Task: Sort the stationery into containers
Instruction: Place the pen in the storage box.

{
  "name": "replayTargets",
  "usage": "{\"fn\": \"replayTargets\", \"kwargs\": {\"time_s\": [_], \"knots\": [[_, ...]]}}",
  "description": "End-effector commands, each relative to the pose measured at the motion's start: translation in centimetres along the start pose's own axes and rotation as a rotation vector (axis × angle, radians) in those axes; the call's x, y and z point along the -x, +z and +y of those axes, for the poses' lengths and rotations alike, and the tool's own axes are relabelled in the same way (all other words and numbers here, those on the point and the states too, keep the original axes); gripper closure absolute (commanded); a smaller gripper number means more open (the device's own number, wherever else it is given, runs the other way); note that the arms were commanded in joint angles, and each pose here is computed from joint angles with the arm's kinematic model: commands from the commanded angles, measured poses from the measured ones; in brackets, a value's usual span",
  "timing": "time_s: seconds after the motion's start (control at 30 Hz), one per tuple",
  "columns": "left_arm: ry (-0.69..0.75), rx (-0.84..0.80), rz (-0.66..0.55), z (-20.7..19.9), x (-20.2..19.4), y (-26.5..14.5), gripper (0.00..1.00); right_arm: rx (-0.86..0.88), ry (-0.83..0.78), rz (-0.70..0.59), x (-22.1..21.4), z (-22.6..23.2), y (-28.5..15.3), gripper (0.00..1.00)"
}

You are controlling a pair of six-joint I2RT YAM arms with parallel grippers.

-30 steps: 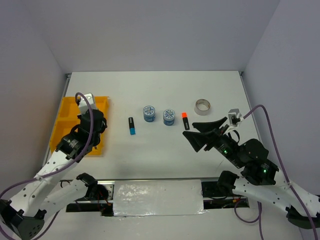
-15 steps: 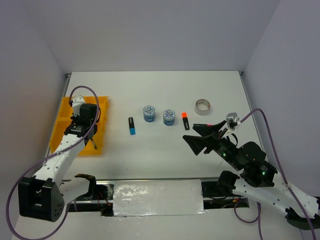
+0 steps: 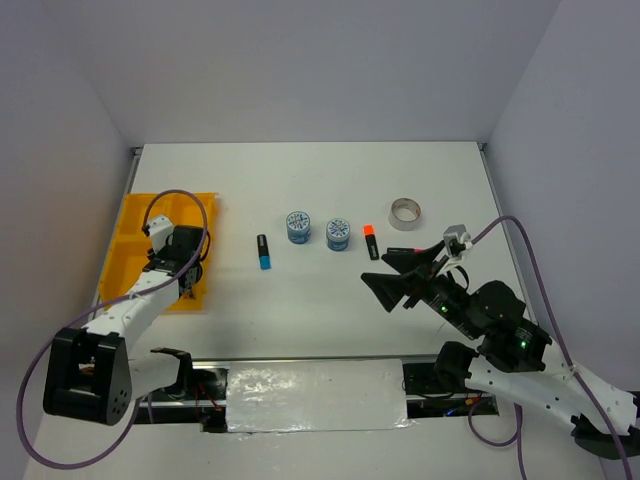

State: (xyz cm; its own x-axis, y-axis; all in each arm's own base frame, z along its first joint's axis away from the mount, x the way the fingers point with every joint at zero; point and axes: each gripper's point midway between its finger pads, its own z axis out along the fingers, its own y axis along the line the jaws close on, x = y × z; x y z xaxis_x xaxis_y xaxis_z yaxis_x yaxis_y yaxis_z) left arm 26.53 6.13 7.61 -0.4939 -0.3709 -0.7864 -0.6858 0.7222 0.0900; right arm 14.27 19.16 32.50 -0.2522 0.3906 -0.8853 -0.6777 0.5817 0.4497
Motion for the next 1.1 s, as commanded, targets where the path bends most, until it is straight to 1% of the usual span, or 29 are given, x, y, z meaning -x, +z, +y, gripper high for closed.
{"fn": "replayTargets", "kwargs": {"time_s": [0.0, 0.07, 0.13, 0.2, 0.23, 0.3, 0.33, 0.37, 0.43, 0.47, 0.5, 0.53, 0.63, 0.67, 0.7, 0.73, 0.77, 0.8, 0.87, 0.9, 0.93, 0.97, 1.03, 1.07], "knots": [[-0.062, 0.017, -0.037, -0.5, 1.2, 0.6, 0.62, 0.018, -0.010, -0.011, 0.9, 0.7, 0.5, 0.13], [-0.059, 0.015, -0.027, -0.6, 1.1, 0.8, 0.58, 0.023, -0.008, -0.010, 0.9, 0.8, 0.6, 0.13], [-0.065, 0.012, -0.023, -0.7, 1.1, 0.8, 0.48, 0.024, -0.007, -0.009, 0.8, 0.8, 0.7, 0.13], [-0.065, 0.007, -0.021, -0.8, 1.2, 0.8, 0.44, 0.025, -0.005, -0.009, 0.8, 0.8, 0.7, 0.13], [-0.070, 0.005, -0.022, -0.7, 1.3, 0.5, 0.37, 0.025, -0.005, -0.007, 0.8, 0.8, 0.7, 0.13], [-0.082, 0.009, -0.021, -0.3, 1.7, -0.1, 0.31, 0.028, -0.007, -0.007, 0.9, 0.9, 0.7, 0.13], [-0.118, -0.013, -0.045, -0.4, 3.0, -0.9, 0.25, 0.027, -0.005, -0.006, 0.9, 1.0, 0.7, 0.13], [-0.133, -0.026, -0.056, -0.4, 3.6, -1.5, 0.21, 0.033, -0.004, -0.007, 1.0, 1.1, 0.7, 0.13], [-0.189, -0.093, -0.091, -0.6, 5.8, -3.6, 0.10, 0.038, -0.004, -0.007, 1.1, 1.2, 0.7, 0.13], [-0.209, -0.124, -0.104, -0.7, 6.6, -4.4, 0.01, 0.041, -0.004, -0.006, 1.1, 1.3, 0.7, 0.13], [-0.224, -0.160, -0.117, -0.9, 7.4, -5.3, 0.01, 0.042, -0.003, -0.007, 1.1, 1.3, 0.7, 0.13], [-0.259, -0.247, -0.141, -1.7, 9.0, -6.9, 0.01, 0.043, 0.000, -0.003, 1.0, 1.4, 0.8, 0.13], [-0.248, -0.428, -0.170, -3.9, 11.1, -9.7, 0.01, 0.032, 0.005, 0.010, 0.7, 1.1, 0.8, 0.13], [-0.216, -0.505, -0.149, -5.4, 10.8, -10.8, 0.01, 0.025, 0.007, 0.013, 0.6, 1.0, 0.7, 0.13], [-0.188, -0.536, -0.141, -6.3, 10.7, -11.4, 0.01, 0.020, 0.012, 0.014, 0.5, 0.9, 0.6, 0.13], [-0.138, -0.572, -0.141, -8.2, 10.5, -12.7, 0.01, 0.010, 0.022, 0.016, 0.4, 0.7, 0.3, 0.13], [-0.103, -0.578, -0.133, -9.1, 10.0, -13.2, 0.01, 0.005, 0.027, 0.017, 0.3, 0.5, 0.1, 0.13], [-0.025, -0.627, -0.120, -11.8, 8.9, -14.8, 0.01, 0.000, 0.039, 0.019, 0.3, 0.4, -0.2, 0.13], [0.040, -0.650, -0.101, -14.1, 7.8, -15.5, 0.01, -0.013, 0.049, 0.031, 0.1, 0.2, -0.5, 0.13], [0.096, -0.661, -0.064, -16.1, 6.5, -15.2, 0.01, -0.024, 0.054, 0.051, -0.4, 0.0, -0.7, 0.13], [0.125, -0.710, -0.026, -17.5, 5.4, -15.4, 0.01, -0.030, 0.058, 0.059, -0.4, -0.1, -0.9, 0.13], [0.143, -0.710, -0.006, -19.1, 4.4, -14.4, 0.01, -0.036, 0.059, 0.077, -0.9, -0.3, -1.1, 0.13], [0.151, -0.695, 0.036, -20.4, 3.1, -13.5, 0.01, -0.042, 0.065, 0.093, -1.3, -0.5, -1.4, 0.13], [0.175, -0.662, 0.072, -21.2, 1.8, -12.4, 0.01, -0.052, 0.069, 0.099, -1.5, -0.7, -1.7, 0.13]]}}
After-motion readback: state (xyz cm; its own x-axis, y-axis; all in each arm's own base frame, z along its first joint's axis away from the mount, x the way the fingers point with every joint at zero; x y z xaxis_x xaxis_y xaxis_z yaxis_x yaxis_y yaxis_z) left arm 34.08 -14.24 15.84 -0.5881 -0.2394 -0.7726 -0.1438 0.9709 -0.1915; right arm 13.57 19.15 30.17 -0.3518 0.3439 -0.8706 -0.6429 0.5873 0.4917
